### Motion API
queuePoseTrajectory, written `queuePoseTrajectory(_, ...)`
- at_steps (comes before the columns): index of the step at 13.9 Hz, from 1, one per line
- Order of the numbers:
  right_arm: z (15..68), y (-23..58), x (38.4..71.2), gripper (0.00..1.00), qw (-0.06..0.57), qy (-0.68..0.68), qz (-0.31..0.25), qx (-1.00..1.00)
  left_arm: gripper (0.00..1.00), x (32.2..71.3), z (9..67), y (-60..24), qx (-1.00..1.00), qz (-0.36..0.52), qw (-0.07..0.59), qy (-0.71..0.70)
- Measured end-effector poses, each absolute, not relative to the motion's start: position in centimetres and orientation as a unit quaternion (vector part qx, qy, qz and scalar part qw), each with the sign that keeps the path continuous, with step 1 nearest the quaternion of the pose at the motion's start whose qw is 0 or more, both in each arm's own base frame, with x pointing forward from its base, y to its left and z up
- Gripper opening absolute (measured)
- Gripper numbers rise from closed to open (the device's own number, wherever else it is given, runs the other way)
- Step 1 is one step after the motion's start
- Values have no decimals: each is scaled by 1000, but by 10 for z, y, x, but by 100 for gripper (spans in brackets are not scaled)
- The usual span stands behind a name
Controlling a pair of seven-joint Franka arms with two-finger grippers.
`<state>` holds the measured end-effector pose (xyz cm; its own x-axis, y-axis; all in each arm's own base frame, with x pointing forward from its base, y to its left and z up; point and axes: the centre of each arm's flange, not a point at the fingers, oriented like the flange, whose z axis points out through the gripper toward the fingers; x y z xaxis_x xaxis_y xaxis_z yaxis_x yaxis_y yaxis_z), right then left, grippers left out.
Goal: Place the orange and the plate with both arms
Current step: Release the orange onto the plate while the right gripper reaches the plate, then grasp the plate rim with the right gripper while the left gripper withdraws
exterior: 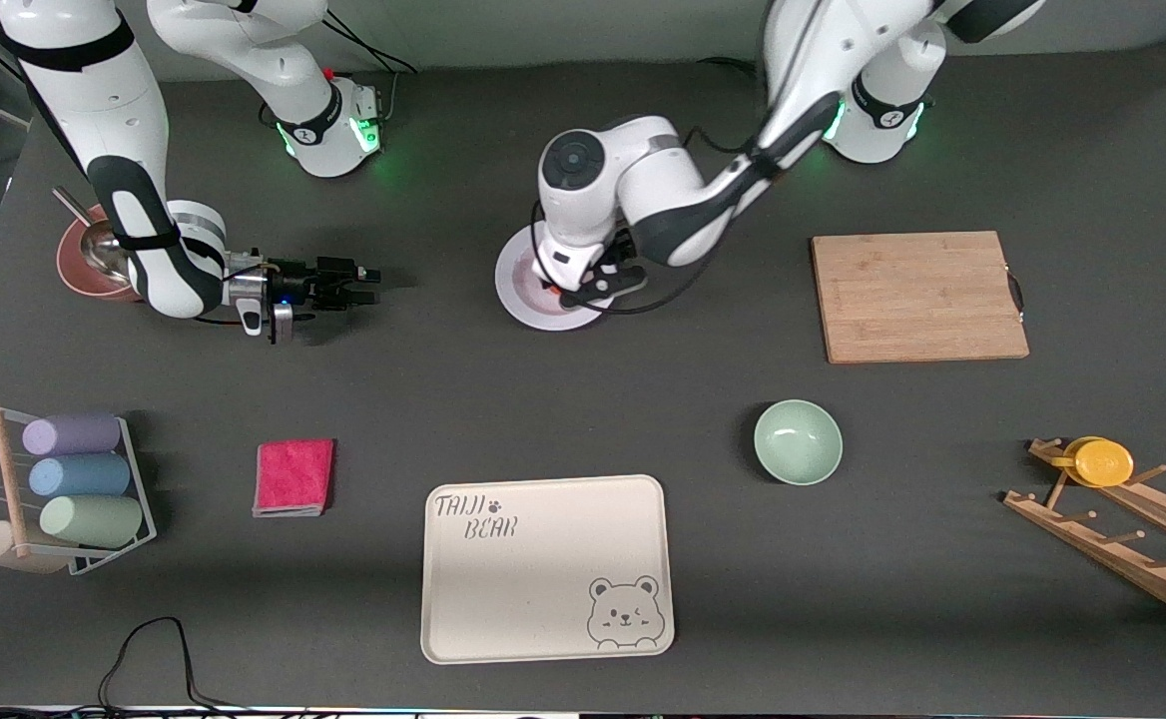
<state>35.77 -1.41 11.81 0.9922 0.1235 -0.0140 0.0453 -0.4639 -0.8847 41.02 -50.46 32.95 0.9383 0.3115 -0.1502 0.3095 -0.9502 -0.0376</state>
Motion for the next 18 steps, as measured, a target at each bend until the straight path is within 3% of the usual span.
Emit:
queuePoseTrajectory(3,117,-14,358,44,515,-53,37,-855,100,468,398,-432,-984,95,5,-149)
queuePoseTrajectory(12,100,-13,356,44,515,-67,30,-854,100,565,497,-166,-990,104,15,-89)
queuePoseTrajectory(18,97,36,362,44,547,-65,22,-834,100,573,529,-36,-996,85,19,-5)
